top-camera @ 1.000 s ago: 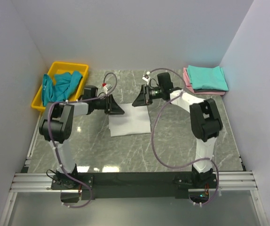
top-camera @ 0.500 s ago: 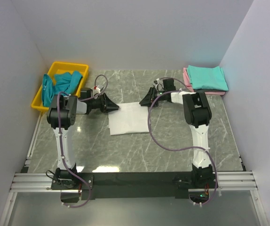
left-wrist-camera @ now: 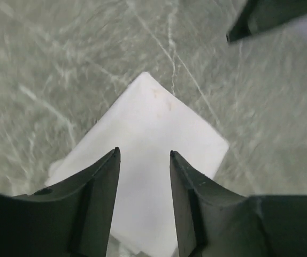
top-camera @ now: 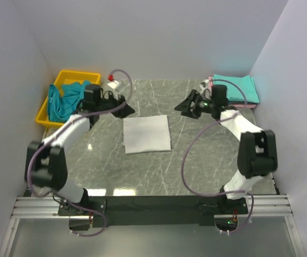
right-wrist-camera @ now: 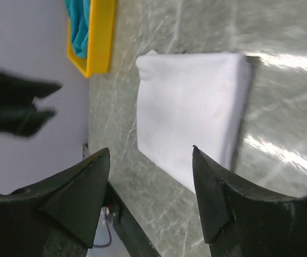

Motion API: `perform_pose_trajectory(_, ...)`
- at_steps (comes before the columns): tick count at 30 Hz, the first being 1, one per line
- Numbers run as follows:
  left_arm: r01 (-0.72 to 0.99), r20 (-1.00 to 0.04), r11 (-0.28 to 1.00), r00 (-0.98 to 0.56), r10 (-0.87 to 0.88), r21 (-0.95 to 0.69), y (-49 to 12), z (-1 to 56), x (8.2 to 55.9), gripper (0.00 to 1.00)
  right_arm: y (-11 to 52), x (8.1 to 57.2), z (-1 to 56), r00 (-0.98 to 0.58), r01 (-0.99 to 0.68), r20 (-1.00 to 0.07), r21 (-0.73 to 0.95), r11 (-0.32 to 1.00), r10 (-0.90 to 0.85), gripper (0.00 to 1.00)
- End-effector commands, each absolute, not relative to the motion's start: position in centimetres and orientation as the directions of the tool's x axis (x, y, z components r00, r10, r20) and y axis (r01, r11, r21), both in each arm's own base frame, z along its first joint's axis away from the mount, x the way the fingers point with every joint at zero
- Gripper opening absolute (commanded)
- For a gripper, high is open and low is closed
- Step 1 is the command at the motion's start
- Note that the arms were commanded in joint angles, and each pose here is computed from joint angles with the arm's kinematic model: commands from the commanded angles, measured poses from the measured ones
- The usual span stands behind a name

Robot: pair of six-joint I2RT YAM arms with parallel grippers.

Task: Fold and stack the t-shirts
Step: Neatly place the folded tshirt to the corner

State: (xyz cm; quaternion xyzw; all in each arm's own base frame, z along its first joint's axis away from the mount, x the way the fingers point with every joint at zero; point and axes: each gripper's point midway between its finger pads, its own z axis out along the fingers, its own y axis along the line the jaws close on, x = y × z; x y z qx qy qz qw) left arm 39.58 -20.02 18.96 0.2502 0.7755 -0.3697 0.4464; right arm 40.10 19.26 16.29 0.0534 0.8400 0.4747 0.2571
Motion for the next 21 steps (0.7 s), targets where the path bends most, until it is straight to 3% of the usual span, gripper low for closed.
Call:
perform_pose_trajectory(1, 0.829, -0.893, 0.559, -0.244, 0.378, 0.010, -21.5, 15.7, 35.1, 0.50, 16.3, 38.4, 13.8, -0.840, -0.029, -0.335, 0.814, 0.581, 0.427, 0.70)
perform_pose_trajectory(4, 0.871, -0.886, 0.454, -0.050, 0.460, 0.186, -25.0, 15.4, 32.2, 0.56, 15.3, 37.2, 12.3, -0.839, 0.034, -0.289, 0.818, 0.574, 0.461, 0.73)
perform_pose_trajectory(9, 0.875, -0.808, 0.308, 0.143, 0.572, 0.373, -30.1, 13.2, 29.6, 0.54, 13.9, 36.3, 9.8, -0.817, 0.178, -0.209, 0.796, 0.578, 0.538, 0.74)
perform_pose_trajectory(13, 0.870, -0.755, 0.221, 0.226, 0.616, 0.441, -33.6, 10.5, 28.1, 0.48, 13.6, 35.6, 7.7, -0.811, 0.263, -0.147, 0.773, 0.577, 0.566, 0.73)
perform_pose_trajectory(21, 0.850, -0.694, 0.103, 0.345, 0.631, 0.516, -36.5, 7.6, 27.3, 0.46, 14.0, 35.0, 5.8, -0.800, 0.316, -0.084, 0.783, 0.536, 0.594, 0.72)
